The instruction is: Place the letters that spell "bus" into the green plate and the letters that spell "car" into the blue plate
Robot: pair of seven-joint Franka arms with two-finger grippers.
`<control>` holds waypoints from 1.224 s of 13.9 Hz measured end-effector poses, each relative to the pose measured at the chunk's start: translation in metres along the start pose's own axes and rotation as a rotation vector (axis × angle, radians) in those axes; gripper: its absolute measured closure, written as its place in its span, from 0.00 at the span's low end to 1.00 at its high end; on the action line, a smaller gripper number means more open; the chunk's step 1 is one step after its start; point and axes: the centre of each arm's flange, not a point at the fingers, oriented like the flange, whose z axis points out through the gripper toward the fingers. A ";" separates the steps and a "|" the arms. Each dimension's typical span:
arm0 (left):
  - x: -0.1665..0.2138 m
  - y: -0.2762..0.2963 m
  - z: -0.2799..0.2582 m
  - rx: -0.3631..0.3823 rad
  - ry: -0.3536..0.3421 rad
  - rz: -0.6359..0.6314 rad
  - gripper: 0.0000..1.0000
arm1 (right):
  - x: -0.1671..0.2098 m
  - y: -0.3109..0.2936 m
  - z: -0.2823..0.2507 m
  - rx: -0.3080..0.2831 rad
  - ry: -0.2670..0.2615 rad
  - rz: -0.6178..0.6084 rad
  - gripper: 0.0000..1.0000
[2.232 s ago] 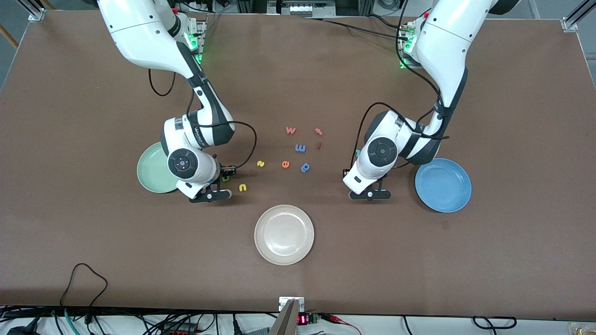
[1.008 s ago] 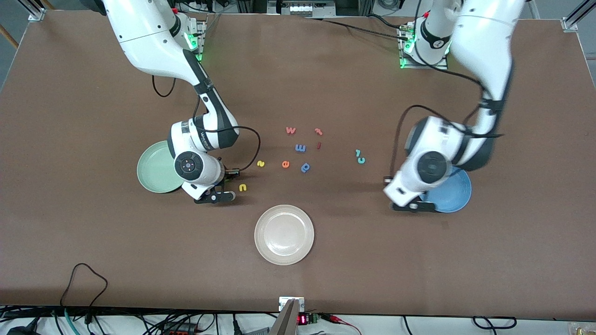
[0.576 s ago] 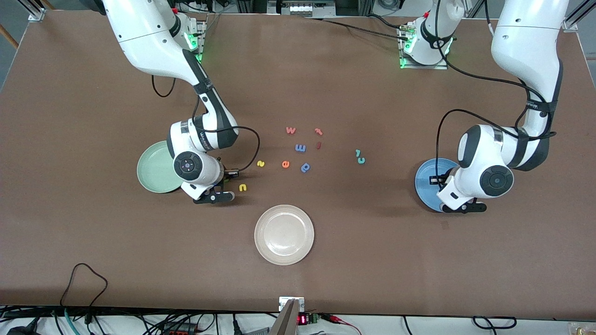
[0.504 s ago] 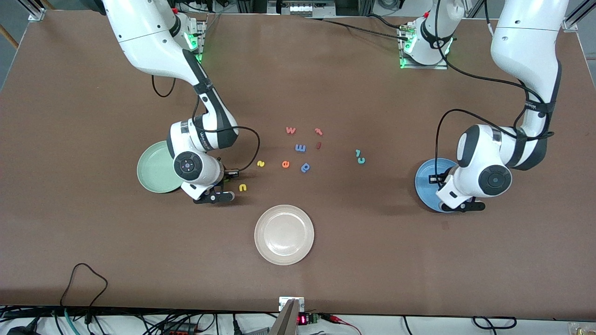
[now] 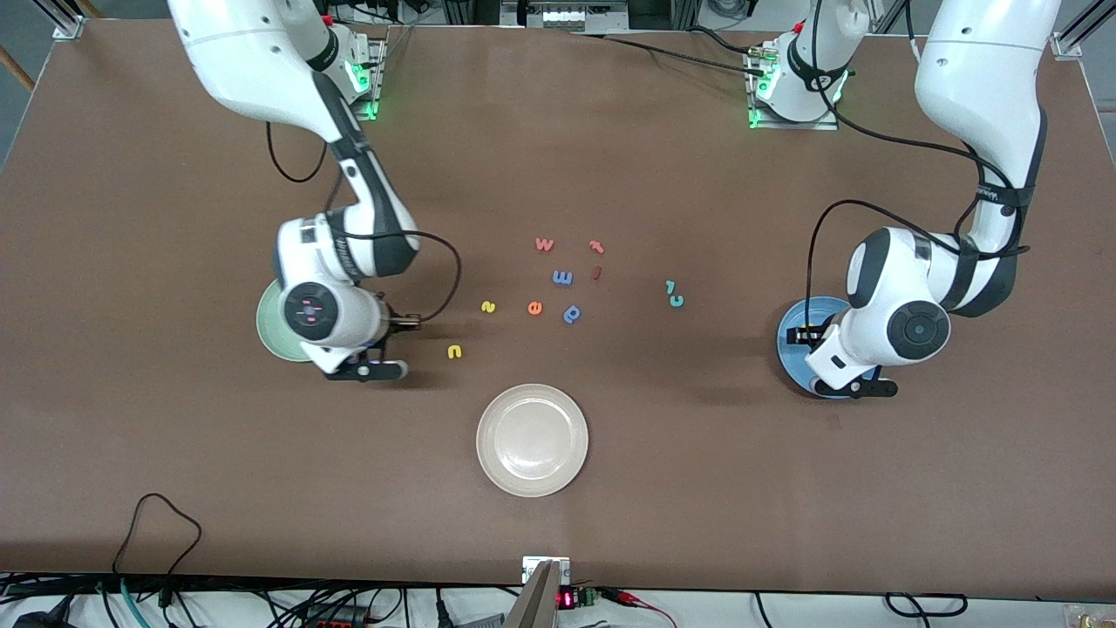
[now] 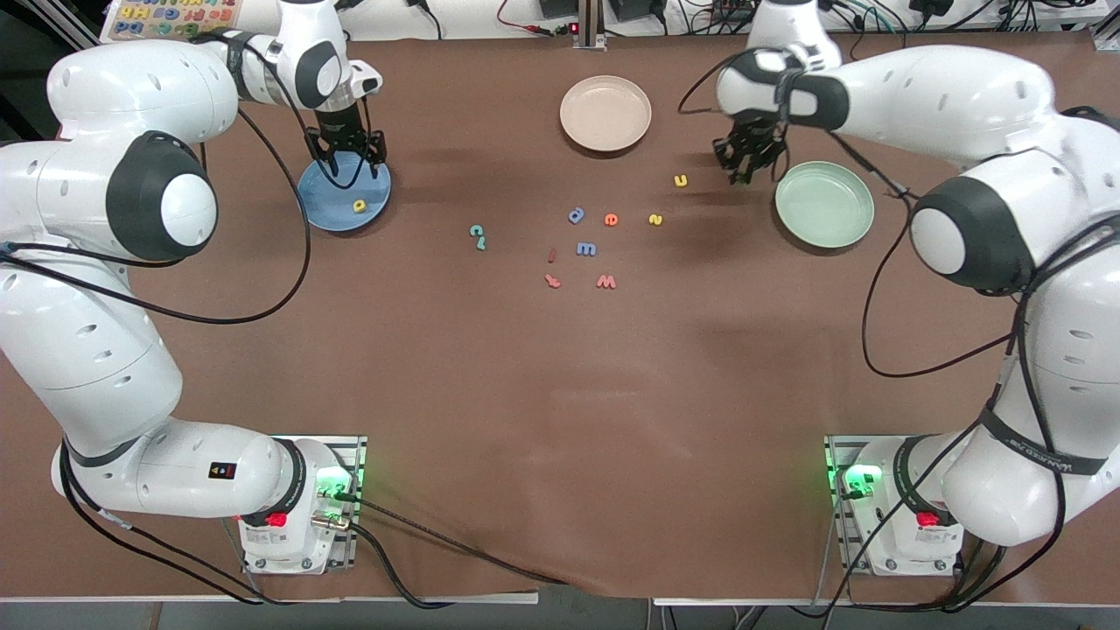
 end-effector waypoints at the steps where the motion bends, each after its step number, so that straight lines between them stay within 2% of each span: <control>1: -0.005 0.021 -0.014 -0.012 0.012 0.019 0.01 | -0.002 0.018 -0.008 0.002 0.000 0.018 0.73; 5: -0.034 0.117 -0.032 -0.048 0.012 -0.078 0.00 | -0.008 0.082 0.016 -0.009 -0.001 0.043 0.73; 9: -0.056 0.167 -0.006 -0.085 0.026 -0.019 0.00 | -0.010 0.143 0.050 -0.006 0.008 0.037 0.73; 11: -0.069 0.183 0.020 -0.106 0.045 0.009 0.04 | -0.014 0.151 0.063 -0.008 0.027 0.043 0.70; 12: -0.076 0.188 0.034 -0.112 0.050 0.020 0.11 | -0.016 0.151 0.068 -0.010 0.032 0.044 0.70; 13: -0.082 0.193 0.047 -0.116 0.050 0.029 0.11 | -0.016 0.149 0.069 -0.010 0.037 0.042 0.61; 15: -0.087 0.198 0.066 -0.126 0.051 0.037 0.26 | -0.012 0.136 0.055 -0.001 0.064 0.032 0.44; 17: -0.085 0.200 0.076 -0.138 0.055 0.037 0.31 | -0.006 0.104 0.019 0.012 0.112 0.023 0.24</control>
